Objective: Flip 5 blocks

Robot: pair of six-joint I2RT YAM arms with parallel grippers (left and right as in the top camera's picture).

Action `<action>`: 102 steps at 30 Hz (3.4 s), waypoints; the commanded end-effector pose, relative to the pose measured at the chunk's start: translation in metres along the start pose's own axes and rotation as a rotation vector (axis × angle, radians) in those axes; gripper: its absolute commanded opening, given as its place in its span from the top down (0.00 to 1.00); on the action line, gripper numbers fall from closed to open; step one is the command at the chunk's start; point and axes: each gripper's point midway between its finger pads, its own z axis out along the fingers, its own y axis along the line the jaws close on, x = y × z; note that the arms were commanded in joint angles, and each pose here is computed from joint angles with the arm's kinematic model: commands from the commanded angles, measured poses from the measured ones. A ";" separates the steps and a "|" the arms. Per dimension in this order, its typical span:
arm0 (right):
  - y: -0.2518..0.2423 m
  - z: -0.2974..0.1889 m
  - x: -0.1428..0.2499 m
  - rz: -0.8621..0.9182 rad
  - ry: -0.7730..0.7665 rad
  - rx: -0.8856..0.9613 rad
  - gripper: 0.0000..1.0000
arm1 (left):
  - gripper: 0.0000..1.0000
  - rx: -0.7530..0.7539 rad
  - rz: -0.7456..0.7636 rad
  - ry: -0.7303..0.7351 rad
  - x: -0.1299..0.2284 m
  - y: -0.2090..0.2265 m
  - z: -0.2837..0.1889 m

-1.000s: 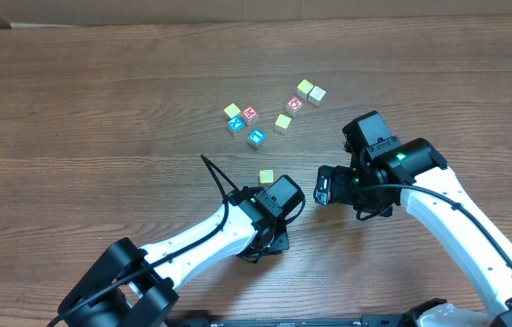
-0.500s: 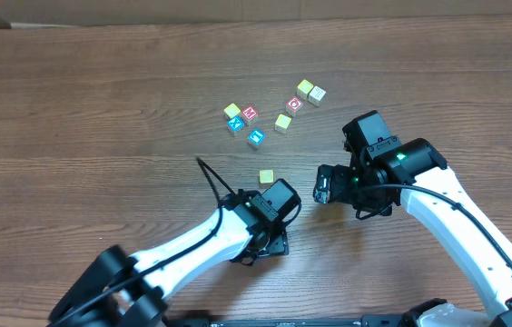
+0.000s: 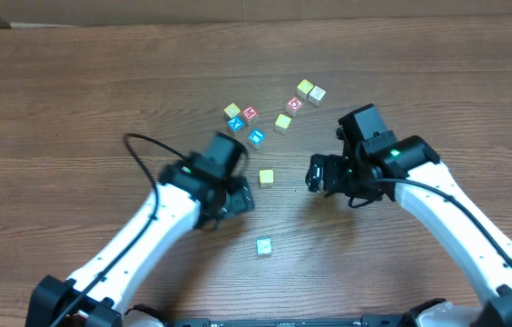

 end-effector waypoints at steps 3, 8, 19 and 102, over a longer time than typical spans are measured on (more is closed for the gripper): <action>0.008 0.029 -0.002 -0.044 0.033 0.013 0.00 | 0.16 0.066 0.001 -0.077 -0.045 0.009 -0.026; 0.041 0.067 0.007 -0.150 0.048 -0.014 0.00 | 0.16 0.118 -0.042 -0.064 -0.058 0.022 -0.028; 0.087 0.112 0.009 -0.190 -0.047 -0.024 0.07 | 0.13 0.114 -0.019 -0.071 -0.063 0.030 -0.029; -0.067 -0.098 -0.067 0.282 -0.223 0.162 0.03 | 0.92 0.019 0.171 0.005 0.043 -0.013 -0.021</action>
